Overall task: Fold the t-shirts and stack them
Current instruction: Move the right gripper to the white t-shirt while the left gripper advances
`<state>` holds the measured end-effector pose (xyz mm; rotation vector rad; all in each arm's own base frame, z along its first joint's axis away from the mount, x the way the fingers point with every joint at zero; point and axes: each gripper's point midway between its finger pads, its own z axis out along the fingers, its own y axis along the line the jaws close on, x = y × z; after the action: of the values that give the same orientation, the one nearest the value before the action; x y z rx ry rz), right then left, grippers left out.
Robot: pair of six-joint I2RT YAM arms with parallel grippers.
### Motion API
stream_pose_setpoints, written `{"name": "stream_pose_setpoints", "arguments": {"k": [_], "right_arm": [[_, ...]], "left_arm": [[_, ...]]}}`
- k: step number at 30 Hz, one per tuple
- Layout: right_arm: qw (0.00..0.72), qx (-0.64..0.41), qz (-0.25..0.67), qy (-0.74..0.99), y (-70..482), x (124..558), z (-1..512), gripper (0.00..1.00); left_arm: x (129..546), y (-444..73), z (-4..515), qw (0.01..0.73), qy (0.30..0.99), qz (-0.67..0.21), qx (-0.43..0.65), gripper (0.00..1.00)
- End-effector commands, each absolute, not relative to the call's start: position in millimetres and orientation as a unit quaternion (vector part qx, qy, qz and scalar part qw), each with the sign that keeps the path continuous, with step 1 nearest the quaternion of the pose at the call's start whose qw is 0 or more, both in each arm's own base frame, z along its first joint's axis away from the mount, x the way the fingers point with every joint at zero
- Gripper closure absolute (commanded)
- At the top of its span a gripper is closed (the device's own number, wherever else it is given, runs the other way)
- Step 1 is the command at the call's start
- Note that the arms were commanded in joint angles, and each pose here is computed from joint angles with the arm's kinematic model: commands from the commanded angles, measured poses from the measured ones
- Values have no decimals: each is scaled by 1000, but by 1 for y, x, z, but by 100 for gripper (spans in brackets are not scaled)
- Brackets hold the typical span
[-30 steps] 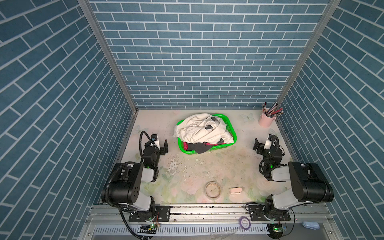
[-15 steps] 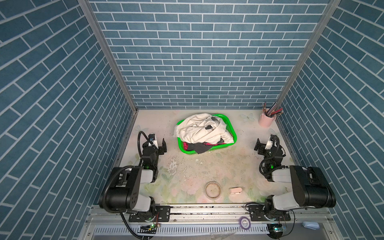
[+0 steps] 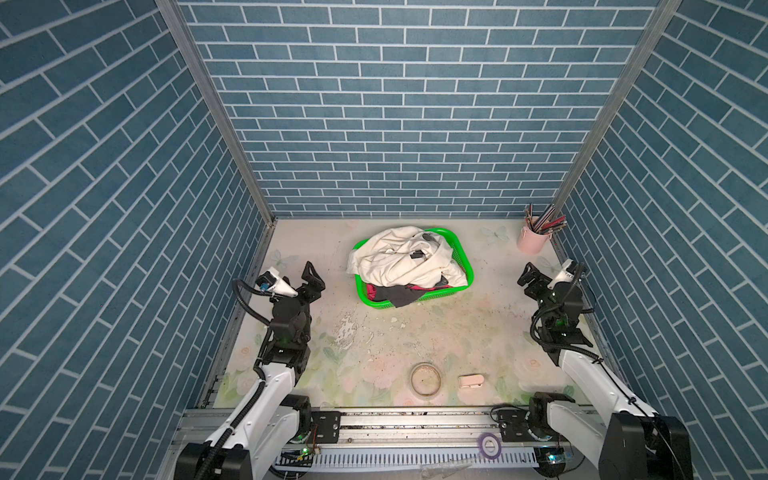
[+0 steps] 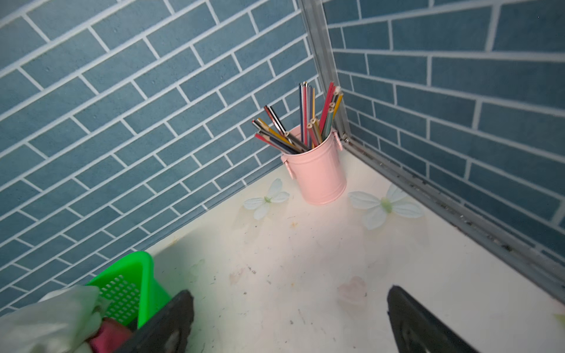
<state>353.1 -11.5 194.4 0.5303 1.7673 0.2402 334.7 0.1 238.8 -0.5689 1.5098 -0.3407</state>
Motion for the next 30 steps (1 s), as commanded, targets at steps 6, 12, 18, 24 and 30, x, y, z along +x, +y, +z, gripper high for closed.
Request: {"name": "stream_pose_setpoints", "arguments": {"k": [6, 12, 18, 24, 30], "right_arm": [[420, 225, 170, 863, 84, 326, 139, 3], [390, 92, 104, 910, 112, 361, 132, 12], [383, 7, 126, 915, 147, 398, 131, 21], [358, -24, 131, 924, 164, 417, 110, 31], [351, -9, 115, 929, 158, 421, 102, 67]], "left_arm": [[331, -106, 196, 512, 794, -286, -159, 12], [320, -124, 179, 480, 815, -296, -137, 12], [315, -124, 182, 482, 812, -302, -130, 12], [314, -127, 177, 472, 821, -298, -121, 12], [318, -134, 173, 461, 821, -312, -125, 12]]}}
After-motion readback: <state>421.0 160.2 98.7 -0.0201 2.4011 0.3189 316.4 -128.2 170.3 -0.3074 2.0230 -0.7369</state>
